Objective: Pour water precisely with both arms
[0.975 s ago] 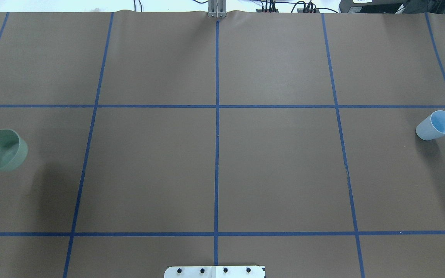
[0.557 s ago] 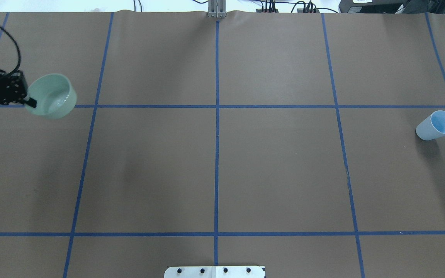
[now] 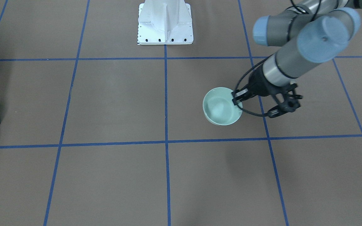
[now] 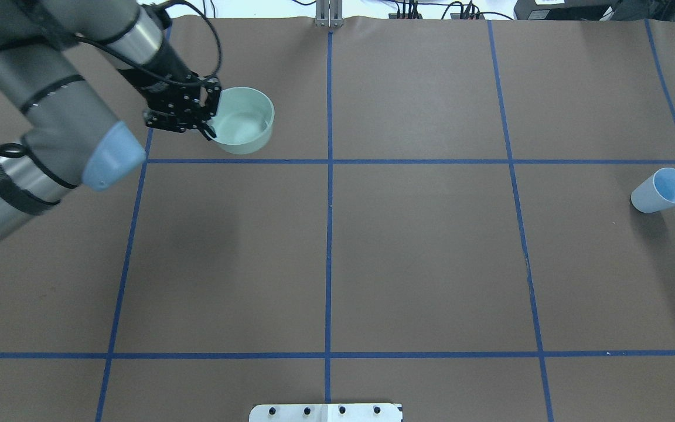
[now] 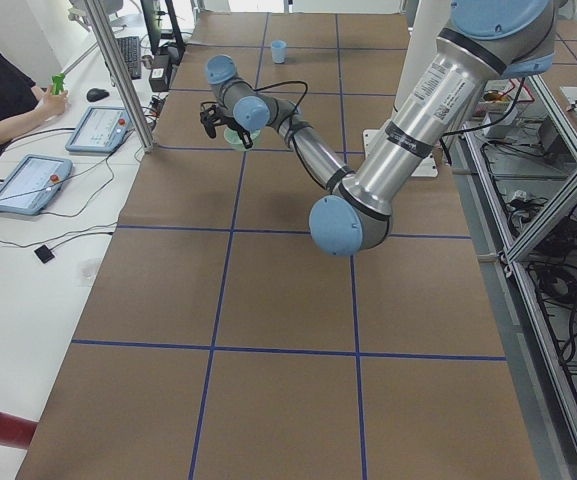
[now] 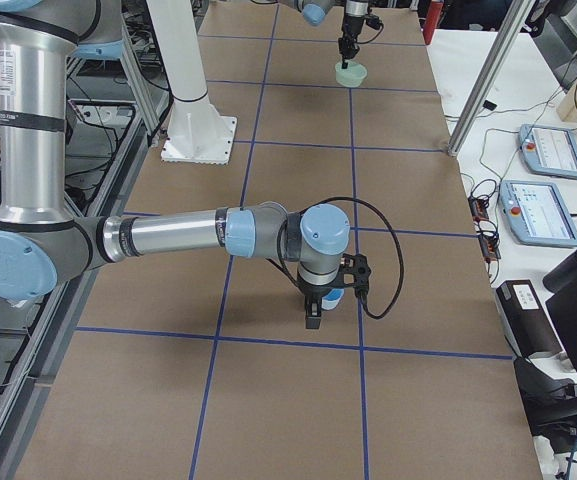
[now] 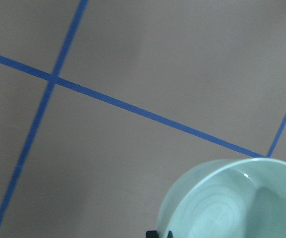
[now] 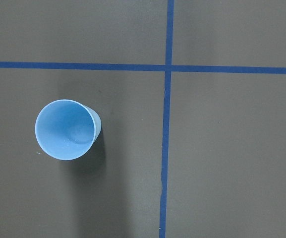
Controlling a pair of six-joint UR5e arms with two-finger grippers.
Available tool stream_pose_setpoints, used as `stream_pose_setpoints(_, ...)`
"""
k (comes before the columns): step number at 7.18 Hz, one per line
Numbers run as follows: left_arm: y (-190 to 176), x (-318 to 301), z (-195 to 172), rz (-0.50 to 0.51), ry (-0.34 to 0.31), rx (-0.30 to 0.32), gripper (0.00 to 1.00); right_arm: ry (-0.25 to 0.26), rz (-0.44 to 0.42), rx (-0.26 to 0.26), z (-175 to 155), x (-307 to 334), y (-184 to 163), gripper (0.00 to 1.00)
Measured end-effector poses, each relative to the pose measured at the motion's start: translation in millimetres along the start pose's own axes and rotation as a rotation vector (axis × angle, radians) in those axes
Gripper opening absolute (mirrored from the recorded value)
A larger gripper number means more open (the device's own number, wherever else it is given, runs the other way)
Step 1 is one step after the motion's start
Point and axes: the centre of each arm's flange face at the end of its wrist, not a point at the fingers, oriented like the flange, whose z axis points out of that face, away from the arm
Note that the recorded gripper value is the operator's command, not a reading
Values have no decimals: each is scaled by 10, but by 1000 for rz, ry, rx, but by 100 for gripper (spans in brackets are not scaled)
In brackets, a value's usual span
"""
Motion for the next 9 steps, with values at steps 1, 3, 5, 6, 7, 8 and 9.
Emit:
stream_pose_setpoints(1, 189, 268, 394, -2, -5, 34, 0, 0, -1, 2, -8, -6, -10, 100)
stream_pose_setpoints(3, 368, 556, 1105, -6, 9, 76, 0, 0, -3, 4, -18, -16, -23, 100)
stream_pose_setpoints(5, 512, 815, 1492, 3, -5, 83, 0, 0, -3, 4, -20, -17, -27, 100)
stream_pose_setpoints(6, 535, 873, 1584, 5, -11, 84, 0, 0, -3, 4, -20, -17, -27, 100)
stream_pose_setpoints(7, 517, 889, 1644, 4, -16, 88, 38, 0, -3, 4, -21, -17, -27, 100)
stream_pose_setpoints(8, 487, 882, 1686, 3, -23, 95, 99, 1, -3, 5, -21, -18, -27, 100)
stream_pose_setpoints(9, 466, 872, 1716, 4, -28, 104, 100, 1, -4, 5, -23, -19, -29, 100)
